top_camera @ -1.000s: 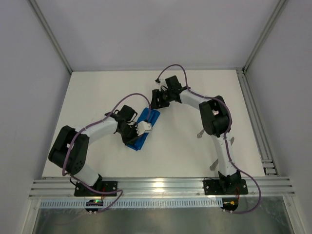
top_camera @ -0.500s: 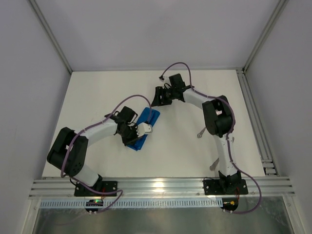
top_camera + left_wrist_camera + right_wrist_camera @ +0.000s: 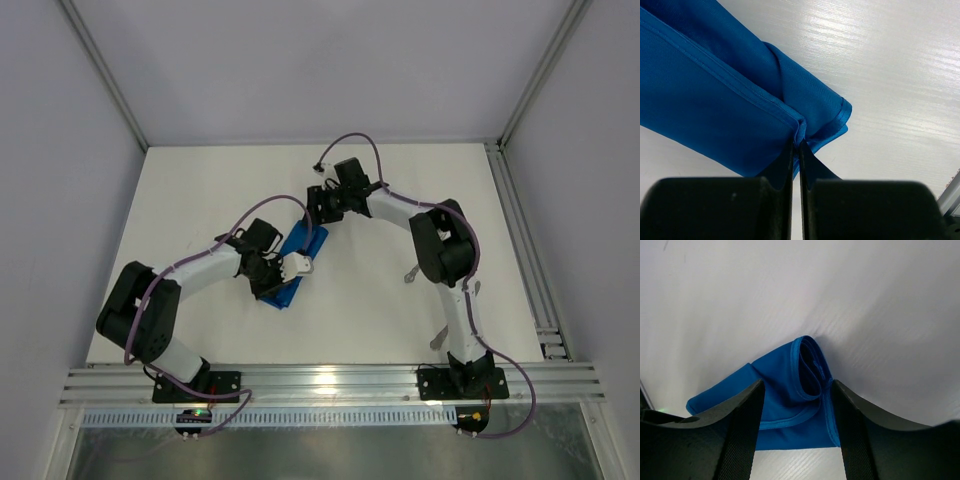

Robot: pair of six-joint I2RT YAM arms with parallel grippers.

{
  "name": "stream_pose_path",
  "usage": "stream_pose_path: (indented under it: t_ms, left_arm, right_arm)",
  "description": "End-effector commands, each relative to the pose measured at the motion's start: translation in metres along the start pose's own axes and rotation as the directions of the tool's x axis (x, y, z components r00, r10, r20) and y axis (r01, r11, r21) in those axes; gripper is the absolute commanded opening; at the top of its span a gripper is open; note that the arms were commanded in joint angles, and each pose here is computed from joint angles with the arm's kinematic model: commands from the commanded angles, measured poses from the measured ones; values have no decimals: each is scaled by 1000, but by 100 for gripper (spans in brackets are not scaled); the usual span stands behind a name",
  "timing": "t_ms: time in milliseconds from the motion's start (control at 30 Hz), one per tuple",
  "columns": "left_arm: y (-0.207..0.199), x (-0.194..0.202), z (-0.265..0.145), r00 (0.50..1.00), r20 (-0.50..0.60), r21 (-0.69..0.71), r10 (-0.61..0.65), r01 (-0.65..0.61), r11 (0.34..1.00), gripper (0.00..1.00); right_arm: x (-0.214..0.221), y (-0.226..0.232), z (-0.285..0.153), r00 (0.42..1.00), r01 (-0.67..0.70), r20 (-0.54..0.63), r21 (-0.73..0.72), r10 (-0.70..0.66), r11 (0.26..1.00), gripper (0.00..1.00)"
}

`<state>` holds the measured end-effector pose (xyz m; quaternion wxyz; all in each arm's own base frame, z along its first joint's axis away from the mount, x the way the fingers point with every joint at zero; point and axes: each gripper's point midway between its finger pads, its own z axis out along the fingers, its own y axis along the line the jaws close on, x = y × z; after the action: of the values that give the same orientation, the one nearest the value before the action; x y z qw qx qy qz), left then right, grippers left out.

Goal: Fold the napkin into a case and place the utensils inside
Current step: Move the smaller rectangle-folded napkin to the center of the board.

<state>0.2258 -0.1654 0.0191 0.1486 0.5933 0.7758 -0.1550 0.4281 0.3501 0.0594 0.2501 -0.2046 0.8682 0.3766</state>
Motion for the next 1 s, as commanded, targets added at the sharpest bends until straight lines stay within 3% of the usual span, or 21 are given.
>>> stream_pose_path:
  t_ms: [0, 167, 333, 467, 567, 767, 800, 900, 967]
  left_arm:
    - [-3, 31, 9, 994, -108, -6, 3, -3, 1000, 0]
    - [-2, 33, 9, 993, -114, -14, 3, -5, 1000, 0]
    - [10, 33, 8, 992, -125, -72, -7, -2, 997, 0]
    - [23, 26, 4, 994, -102, -121, -35, 23, 992, 0]
    - [24, 17, -3, 997, -67, -131, -33, 24, 991, 9]
    - [-3, -1, -26, 999, 22, -25, -29, 30, 999, 35]
    - [-9, -11, -35, 998, 65, -4, -17, 17, 1000, 43]
    - [-27, -17, -55, 995, 101, 51, -6, 0, 999, 56]
    - [-36, -26, -68, 987, 159, 98, -36, 21, 995, 57]
  right_arm:
    - [10, -10, 12, 999, 19, -31, 43, -18, 999, 60]
    - [23, -9, 7, 1000, 17, -16, 40, -16, 999, 53]
    - [25, -5, -2, 1000, -1, 28, 42, 0, 999, 24]
    - [43, -3, -14, 995, -55, 81, 44, 51, 998, 18]
    - [54, -3, -30, 983, -123, 142, 69, 112, 990, 12]
    - [80, -6, -58, 941, -236, 275, 110, 199, 965, 4]
    - [85, -5, -60, 936, -247, 284, 116, 207, 962, 4]
    - [99, -7, -69, 918, -290, 322, 143, 232, 946, 4]
    - [110, -6, -78, 902, -316, 359, 166, 241, 934, 4]
